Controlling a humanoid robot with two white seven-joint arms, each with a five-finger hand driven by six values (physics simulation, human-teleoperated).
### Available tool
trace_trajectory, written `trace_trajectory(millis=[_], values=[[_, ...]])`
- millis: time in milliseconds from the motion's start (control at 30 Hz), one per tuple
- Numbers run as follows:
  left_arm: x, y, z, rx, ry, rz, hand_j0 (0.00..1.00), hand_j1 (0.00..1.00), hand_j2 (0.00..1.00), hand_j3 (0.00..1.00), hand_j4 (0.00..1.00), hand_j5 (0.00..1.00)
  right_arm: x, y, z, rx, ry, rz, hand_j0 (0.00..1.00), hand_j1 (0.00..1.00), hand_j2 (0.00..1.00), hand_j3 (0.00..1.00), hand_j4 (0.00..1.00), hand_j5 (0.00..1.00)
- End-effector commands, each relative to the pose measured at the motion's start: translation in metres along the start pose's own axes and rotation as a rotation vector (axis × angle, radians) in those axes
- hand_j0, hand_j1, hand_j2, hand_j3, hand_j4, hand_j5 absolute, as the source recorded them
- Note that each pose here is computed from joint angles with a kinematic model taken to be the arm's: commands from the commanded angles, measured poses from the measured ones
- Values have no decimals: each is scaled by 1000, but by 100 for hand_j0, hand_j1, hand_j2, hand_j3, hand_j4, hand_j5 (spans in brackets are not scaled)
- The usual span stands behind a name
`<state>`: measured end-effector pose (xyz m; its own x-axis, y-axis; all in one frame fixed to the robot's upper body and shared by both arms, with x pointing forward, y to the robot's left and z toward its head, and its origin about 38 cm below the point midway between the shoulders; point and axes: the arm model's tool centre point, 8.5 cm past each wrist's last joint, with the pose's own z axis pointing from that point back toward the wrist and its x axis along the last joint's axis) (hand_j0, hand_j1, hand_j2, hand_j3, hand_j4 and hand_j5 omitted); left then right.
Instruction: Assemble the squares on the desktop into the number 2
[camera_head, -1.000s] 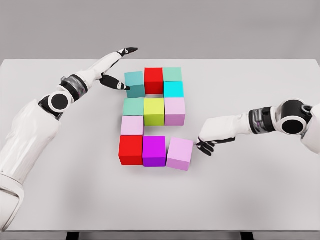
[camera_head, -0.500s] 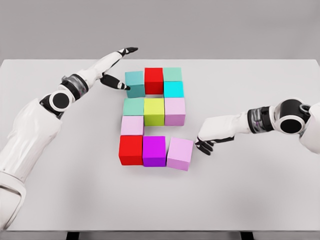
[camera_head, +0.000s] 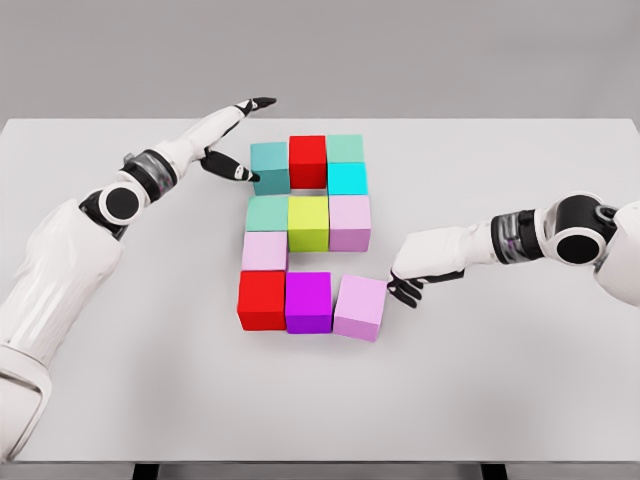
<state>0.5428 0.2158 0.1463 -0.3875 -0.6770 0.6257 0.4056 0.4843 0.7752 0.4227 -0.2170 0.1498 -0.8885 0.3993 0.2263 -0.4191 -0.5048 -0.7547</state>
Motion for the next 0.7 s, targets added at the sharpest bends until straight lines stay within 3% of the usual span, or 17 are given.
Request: trace_trajectory(millis=[0, 200, 500, 667], values=[[-1, 0, 0, 2, 2, 5, 100, 100, 100, 100, 100, 100, -1, 0, 0, -3, 1, -7, 19, 19, 19, 19, 19, 19], [0, 1, -1, -5, 5, -29, 100, 100, 100, 100, 100, 100, -2, 1, 1, -1, 6, -9, 19, 19, 19, 19, 19, 19], [5, 7, -3, -2, -3, -64, 100, 100, 100, 100, 100, 100, 5, -8, 4, 27, -7, 44, 19, 19, 19, 19, 19, 19], [4, 8, -2, -3, 1, -65, 100, 100, 100, 100, 100, 100, 4, 0, 13, 48, 6, 41, 19, 19, 19, 19, 19, 19]])
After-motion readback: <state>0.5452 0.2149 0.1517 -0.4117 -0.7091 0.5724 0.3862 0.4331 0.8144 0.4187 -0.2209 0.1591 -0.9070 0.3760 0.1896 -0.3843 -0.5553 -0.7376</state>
